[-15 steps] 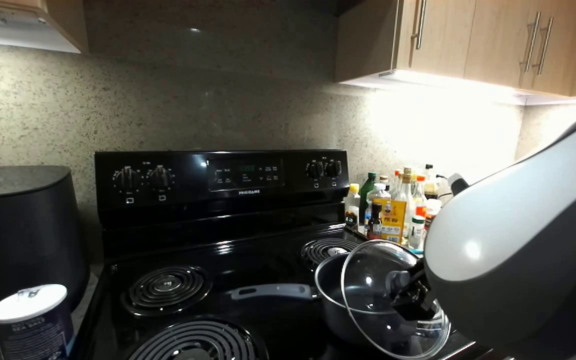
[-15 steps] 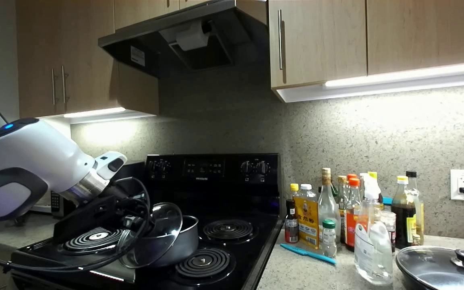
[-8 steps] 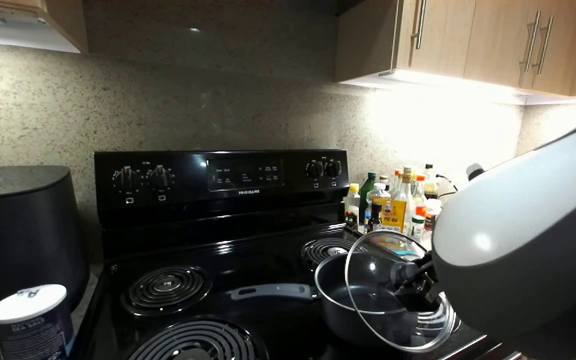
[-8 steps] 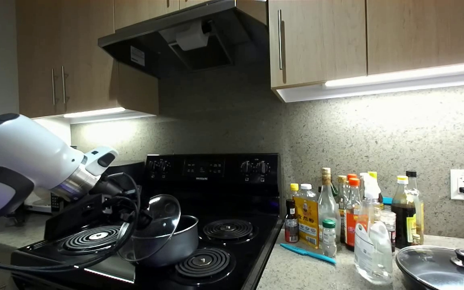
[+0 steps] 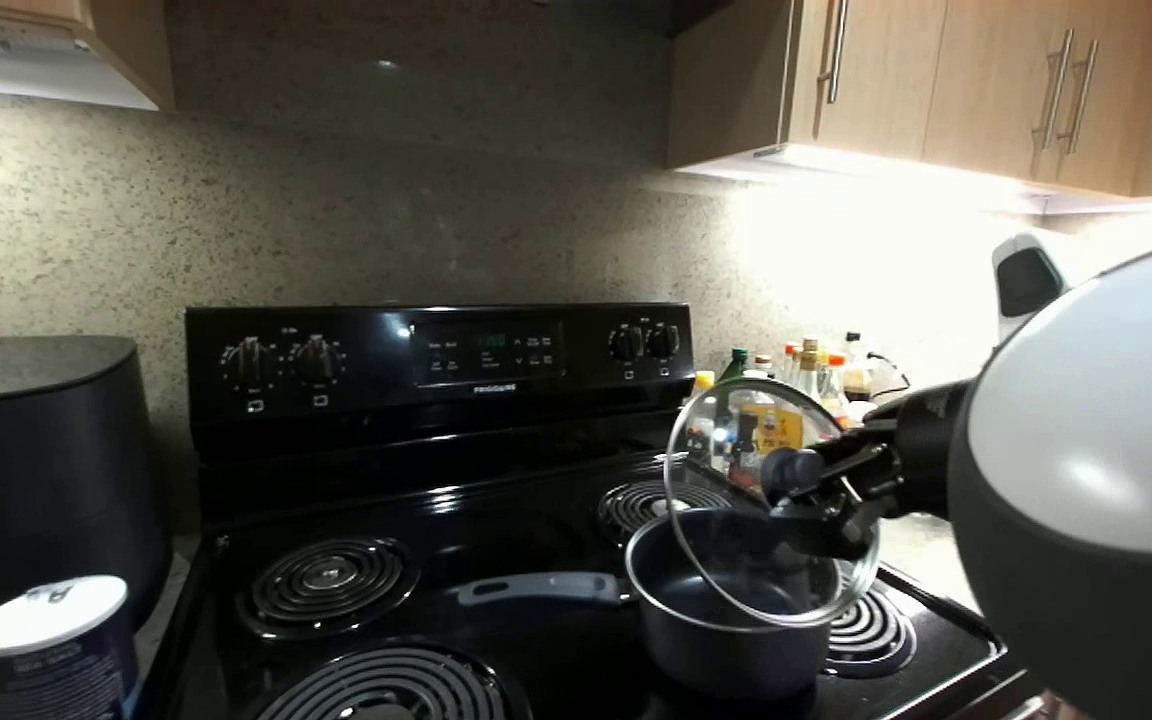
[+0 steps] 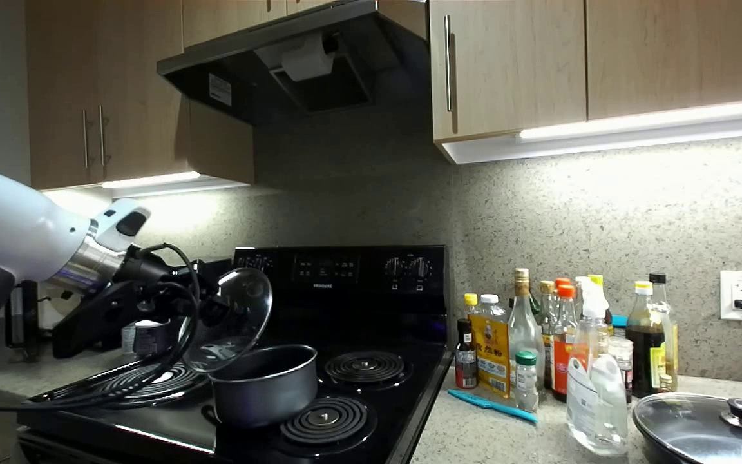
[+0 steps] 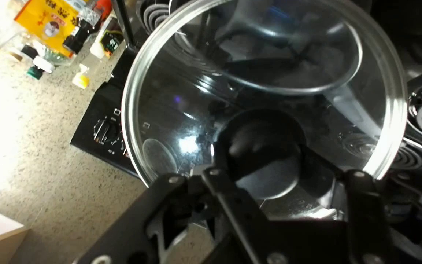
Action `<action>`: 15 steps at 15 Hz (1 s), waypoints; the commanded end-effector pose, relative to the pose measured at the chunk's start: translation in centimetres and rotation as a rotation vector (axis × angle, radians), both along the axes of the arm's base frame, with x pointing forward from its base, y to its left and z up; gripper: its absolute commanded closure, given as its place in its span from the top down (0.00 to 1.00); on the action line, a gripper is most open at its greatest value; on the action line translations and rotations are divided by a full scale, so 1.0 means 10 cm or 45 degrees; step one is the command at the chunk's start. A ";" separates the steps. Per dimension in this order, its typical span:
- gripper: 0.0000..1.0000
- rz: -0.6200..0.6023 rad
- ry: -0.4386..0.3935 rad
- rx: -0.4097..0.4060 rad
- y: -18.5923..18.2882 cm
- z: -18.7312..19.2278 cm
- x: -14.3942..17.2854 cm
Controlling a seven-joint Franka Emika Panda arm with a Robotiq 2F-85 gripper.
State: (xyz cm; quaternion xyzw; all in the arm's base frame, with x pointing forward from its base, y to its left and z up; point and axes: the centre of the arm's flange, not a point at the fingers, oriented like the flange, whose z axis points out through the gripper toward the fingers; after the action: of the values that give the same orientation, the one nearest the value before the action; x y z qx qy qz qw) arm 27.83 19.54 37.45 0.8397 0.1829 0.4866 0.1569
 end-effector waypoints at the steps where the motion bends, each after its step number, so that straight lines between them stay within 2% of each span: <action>1: 0.23 -0.005 -0.044 0.011 0.01 0.09 -0.01; 2: 0.48 -0.008 -0.065 0.012 0.01 0.14 0.00; 4: 0.48 -0.013 -0.046 0.010 -0.02 0.10 0.01; 5: 0.23 -0.036 0.016 -0.025 0.01 0.11 0.06; 7: 0.23 -0.078 0.103 -0.075 0.03 0.05 0.15; 10: 0.23 -0.106 0.175 -0.123 -0.07 -0.09 0.28; 13: 0.23 -0.112 0.186 -0.129 -0.15 -0.11 0.37; 15: 0.23 -0.090 0.166 -0.124 -0.11 -0.01 0.32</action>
State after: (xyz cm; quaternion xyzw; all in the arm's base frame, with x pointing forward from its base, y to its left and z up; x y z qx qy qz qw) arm 31.86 16.09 34.02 0.8738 0.1736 0.4118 0.1917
